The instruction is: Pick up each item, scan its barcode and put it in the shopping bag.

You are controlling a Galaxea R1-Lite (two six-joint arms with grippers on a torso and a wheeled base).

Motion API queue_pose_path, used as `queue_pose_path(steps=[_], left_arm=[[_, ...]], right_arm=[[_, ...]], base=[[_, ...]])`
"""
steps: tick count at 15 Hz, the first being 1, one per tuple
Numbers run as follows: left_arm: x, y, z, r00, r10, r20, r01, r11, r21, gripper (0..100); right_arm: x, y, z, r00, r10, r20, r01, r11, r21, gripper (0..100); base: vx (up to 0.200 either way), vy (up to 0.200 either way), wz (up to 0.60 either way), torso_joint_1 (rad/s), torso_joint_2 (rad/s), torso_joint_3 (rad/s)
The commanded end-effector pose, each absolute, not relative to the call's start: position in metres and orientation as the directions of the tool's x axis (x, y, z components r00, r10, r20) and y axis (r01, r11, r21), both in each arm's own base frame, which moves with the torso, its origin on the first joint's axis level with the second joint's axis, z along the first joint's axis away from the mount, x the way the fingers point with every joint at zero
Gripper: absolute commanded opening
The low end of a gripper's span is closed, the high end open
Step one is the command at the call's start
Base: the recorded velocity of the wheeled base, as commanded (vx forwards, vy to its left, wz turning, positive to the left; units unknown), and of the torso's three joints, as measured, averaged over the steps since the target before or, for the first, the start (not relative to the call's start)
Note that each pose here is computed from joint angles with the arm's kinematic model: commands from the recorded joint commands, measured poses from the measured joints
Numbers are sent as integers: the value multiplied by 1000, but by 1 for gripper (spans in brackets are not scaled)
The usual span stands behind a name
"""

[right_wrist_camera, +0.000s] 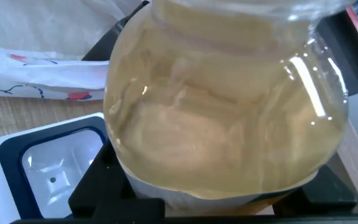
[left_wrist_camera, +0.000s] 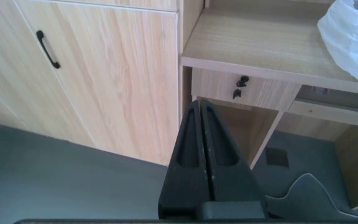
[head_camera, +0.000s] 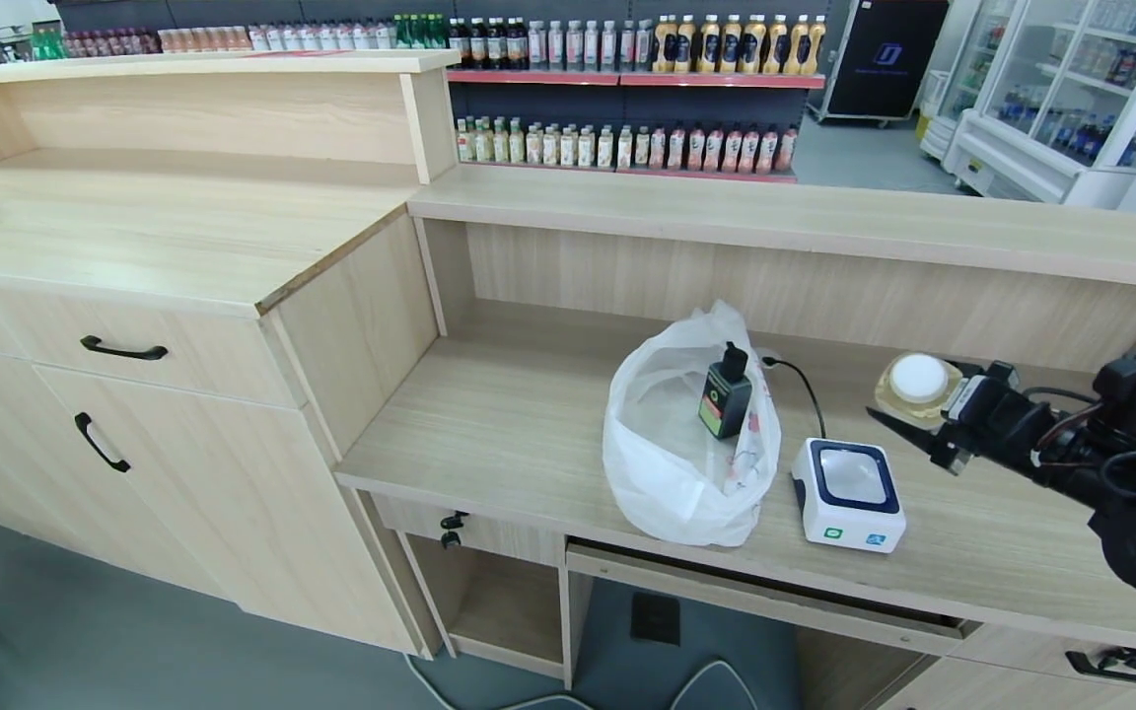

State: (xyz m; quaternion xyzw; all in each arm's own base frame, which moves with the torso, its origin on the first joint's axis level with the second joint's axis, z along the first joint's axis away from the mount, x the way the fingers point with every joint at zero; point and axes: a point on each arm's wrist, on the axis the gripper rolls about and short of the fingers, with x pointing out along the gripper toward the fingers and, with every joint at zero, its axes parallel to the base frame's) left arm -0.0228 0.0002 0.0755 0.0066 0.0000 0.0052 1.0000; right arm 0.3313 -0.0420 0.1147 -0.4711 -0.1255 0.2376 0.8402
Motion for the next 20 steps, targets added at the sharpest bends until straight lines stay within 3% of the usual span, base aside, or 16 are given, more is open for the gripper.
queue_pose_path(steps=[1, 7, 20], left_arm=[[-23, 0, 75, 1000, 11, 0, -11, 1000, 14, 0], [-23, 0, 75, 1000, 11, 0, -11, 1000, 12, 0], [-23, 0, 75, 1000, 11, 0, -11, 1000, 14, 0]], right_arm=[[339, -39, 104, 848, 529, -29, -304, 442, -844, 0], [354, -19, 93, 810, 587, 6, -294, 413, -862, 0], [361, -18, 78, 806, 592, -18, -324, 414, -851, 0]], base=[[0, 0, 0, 0, 0, 0], [0, 0, 0, 0, 0, 0], [0, 0, 0, 0, 0, 0]])
